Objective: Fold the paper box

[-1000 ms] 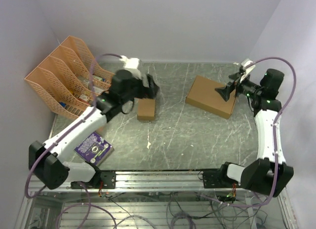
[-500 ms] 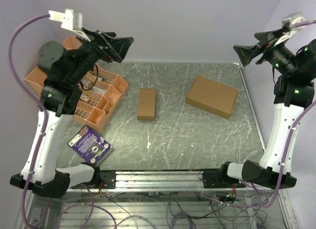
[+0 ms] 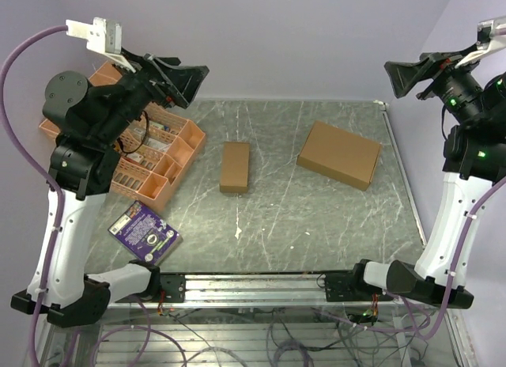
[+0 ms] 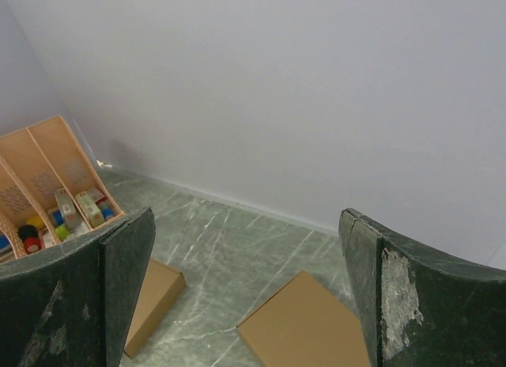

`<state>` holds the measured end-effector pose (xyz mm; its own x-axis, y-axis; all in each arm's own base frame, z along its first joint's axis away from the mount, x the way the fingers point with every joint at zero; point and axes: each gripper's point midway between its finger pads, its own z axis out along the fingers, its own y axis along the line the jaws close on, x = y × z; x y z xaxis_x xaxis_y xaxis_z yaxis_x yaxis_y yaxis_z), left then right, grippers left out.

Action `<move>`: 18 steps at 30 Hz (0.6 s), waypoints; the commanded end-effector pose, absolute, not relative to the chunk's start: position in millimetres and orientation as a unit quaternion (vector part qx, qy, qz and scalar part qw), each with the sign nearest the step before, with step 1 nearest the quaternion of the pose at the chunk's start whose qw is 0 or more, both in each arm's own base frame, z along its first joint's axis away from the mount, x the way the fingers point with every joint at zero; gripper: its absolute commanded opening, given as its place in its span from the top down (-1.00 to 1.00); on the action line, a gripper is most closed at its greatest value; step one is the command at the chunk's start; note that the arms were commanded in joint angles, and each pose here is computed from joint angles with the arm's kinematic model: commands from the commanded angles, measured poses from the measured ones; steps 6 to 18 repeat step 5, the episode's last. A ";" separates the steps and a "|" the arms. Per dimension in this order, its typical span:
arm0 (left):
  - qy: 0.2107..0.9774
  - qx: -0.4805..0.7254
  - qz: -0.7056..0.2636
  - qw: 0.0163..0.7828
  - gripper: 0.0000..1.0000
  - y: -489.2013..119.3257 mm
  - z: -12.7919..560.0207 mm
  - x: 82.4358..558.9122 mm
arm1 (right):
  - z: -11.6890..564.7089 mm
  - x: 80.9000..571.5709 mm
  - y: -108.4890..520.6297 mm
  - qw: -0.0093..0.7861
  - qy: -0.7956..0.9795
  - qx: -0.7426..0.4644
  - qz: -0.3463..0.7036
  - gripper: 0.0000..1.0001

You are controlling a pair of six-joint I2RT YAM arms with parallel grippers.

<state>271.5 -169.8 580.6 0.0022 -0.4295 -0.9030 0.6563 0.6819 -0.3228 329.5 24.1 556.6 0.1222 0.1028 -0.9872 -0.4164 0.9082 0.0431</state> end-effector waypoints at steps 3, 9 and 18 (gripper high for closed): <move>0.605 0.105 -0.385 0.689 -0.98 -172.5 568.9 274.2 | 556.9 328.7 17.9 0.741 0.639 -0.110 0.174 -0.99; 0.609 0.105 -0.382 0.687 -0.98 -173.3 563.9 278.2 | 551.4 331.7 16.2 0.737 0.644 -0.110 0.175 -0.99; 0.609 0.105 -0.382 0.687 -0.98 -173.3 563.9 278.2 | 551.4 331.7 16.2 0.737 0.644 -0.110 0.175 -0.99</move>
